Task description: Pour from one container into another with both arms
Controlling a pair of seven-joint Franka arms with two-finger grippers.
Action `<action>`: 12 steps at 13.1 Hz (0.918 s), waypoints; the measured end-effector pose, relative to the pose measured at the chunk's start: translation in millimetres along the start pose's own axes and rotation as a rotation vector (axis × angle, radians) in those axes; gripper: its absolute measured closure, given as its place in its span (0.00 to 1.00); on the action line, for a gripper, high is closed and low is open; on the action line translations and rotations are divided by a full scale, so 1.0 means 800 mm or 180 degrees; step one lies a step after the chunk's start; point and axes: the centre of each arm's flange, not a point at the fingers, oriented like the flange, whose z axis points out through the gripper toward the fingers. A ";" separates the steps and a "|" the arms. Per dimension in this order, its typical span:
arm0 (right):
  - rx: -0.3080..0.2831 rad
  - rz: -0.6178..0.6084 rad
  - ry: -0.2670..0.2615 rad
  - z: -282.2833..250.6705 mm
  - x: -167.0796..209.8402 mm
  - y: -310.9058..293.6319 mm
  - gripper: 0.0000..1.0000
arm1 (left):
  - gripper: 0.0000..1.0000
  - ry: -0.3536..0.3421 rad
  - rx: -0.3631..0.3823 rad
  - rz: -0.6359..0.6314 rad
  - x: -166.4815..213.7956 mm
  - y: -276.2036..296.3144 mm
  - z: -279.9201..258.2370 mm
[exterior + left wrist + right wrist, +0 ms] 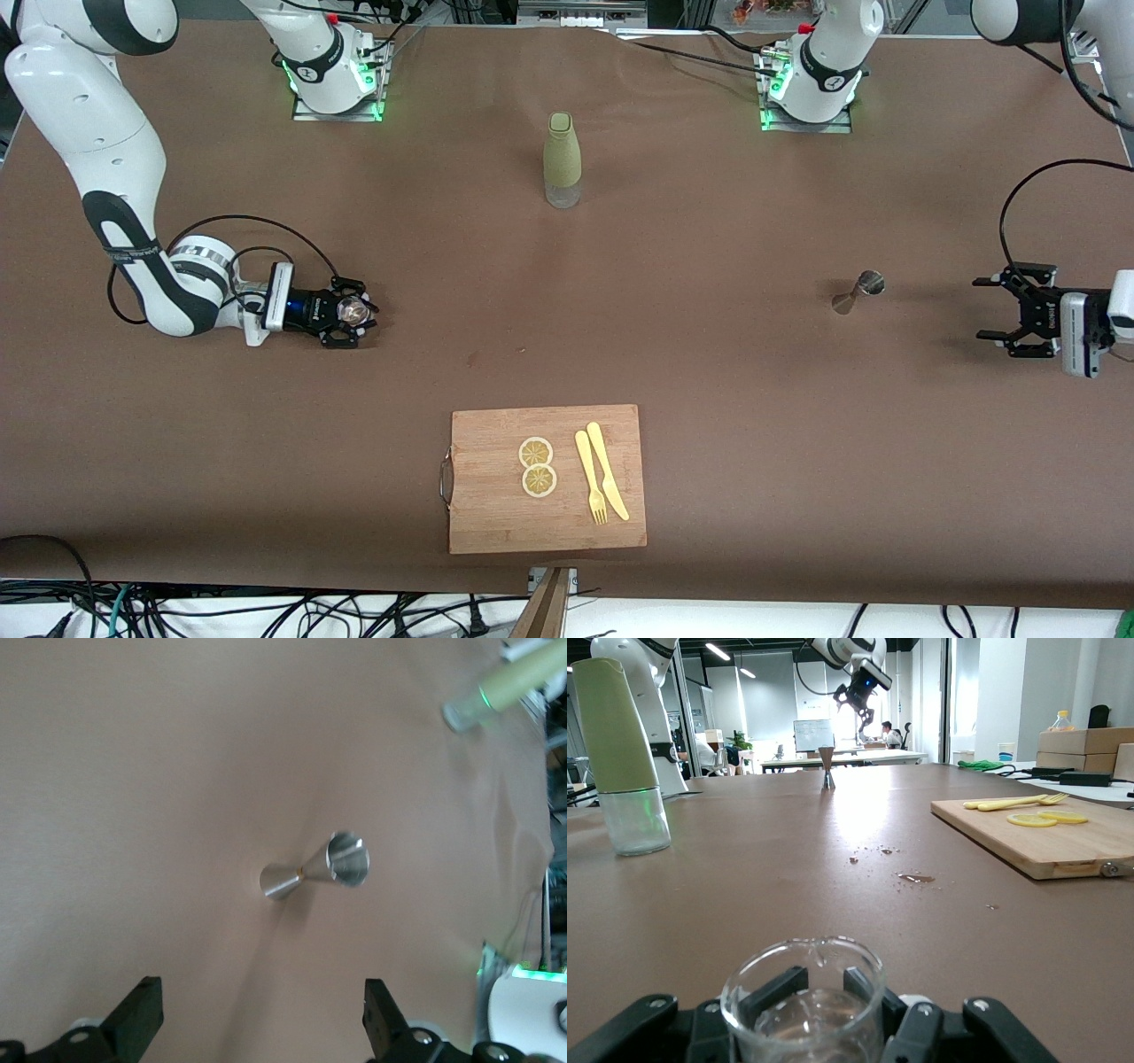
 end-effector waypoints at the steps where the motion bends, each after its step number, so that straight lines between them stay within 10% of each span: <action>1: 0.0003 0.0004 0.0007 0.000 -0.001 0.000 0.68 | 0.00 -0.0026 0.0062 -0.0178 0.024 0.017 -0.013; 6: -0.0023 0.0021 -0.0016 -0.008 -0.004 -0.002 0.31 | 0.00 -0.0286 0.0220 -0.0948 0.139 0.083 -0.018; 12: 0.0067 -0.0023 -0.0176 -0.043 -0.013 -0.002 0.26 | 0.00 -0.0717 0.0796 -0.1829 0.278 0.200 -0.009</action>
